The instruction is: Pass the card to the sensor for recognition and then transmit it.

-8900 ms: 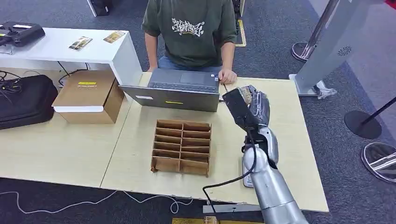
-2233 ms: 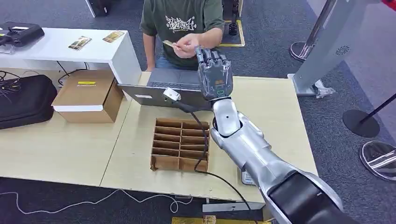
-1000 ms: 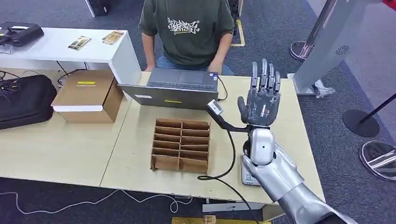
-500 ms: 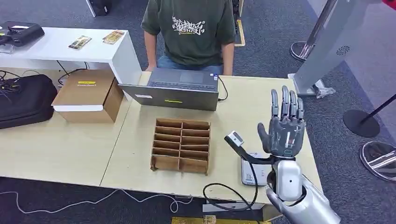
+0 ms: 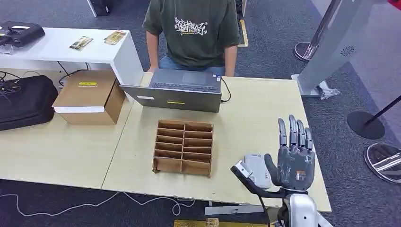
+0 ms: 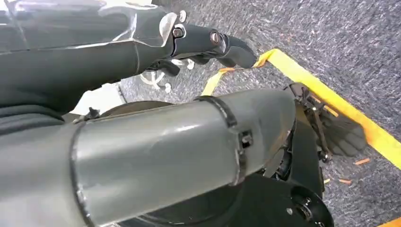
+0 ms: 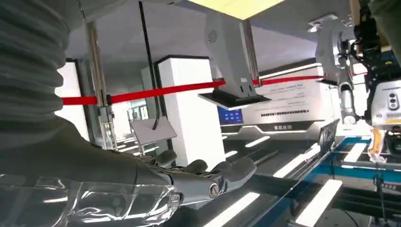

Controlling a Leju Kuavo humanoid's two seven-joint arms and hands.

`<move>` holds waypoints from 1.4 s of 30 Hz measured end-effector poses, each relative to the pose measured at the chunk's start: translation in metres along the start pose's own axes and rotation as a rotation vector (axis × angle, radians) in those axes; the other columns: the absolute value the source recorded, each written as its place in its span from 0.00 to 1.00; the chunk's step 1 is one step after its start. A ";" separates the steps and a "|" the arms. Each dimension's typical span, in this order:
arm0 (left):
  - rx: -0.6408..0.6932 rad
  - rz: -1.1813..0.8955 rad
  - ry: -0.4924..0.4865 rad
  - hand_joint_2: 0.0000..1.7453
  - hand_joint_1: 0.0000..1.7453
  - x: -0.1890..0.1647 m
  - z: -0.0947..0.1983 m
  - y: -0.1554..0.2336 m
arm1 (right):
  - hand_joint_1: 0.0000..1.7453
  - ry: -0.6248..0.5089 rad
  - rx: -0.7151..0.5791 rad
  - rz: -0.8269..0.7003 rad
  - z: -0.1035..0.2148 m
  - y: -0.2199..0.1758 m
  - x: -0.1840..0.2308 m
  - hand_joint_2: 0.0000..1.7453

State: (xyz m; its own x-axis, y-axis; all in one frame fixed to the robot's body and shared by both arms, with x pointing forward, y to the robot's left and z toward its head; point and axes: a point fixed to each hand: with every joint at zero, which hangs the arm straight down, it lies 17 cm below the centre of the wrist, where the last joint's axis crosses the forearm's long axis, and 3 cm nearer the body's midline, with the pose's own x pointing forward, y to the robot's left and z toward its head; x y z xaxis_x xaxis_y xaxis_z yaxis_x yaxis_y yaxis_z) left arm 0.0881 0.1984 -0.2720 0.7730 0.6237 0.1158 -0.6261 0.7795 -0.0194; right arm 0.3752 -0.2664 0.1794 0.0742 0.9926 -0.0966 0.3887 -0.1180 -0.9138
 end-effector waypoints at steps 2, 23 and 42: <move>-0.004 0.004 -0.001 0.00 0.00 0.000 0.000 -0.001 | 0.00 -0.009 0.023 -0.012 0.007 0.003 0.009 1.00; -0.010 0.020 -0.004 0.00 0.00 0.001 0.000 -0.002 | 0.00 -0.152 0.210 -0.166 0.071 0.024 0.120 1.00; -0.014 0.000 -0.007 0.00 0.00 0.000 0.001 -0.007 | 0.00 -0.306 0.241 -0.258 0.076 0.055 0.185 1.00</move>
State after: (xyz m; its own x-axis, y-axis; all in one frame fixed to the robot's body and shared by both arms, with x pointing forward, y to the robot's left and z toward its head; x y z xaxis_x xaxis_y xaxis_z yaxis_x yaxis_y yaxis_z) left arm 0.0928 0.1930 -0.2704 0.7720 0.6237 0.1223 -0.6249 0.7800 -0.0335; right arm 0.3402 -0.0868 0.0810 -0.2856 0.9560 0.0671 0.1319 0.1086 -0.9853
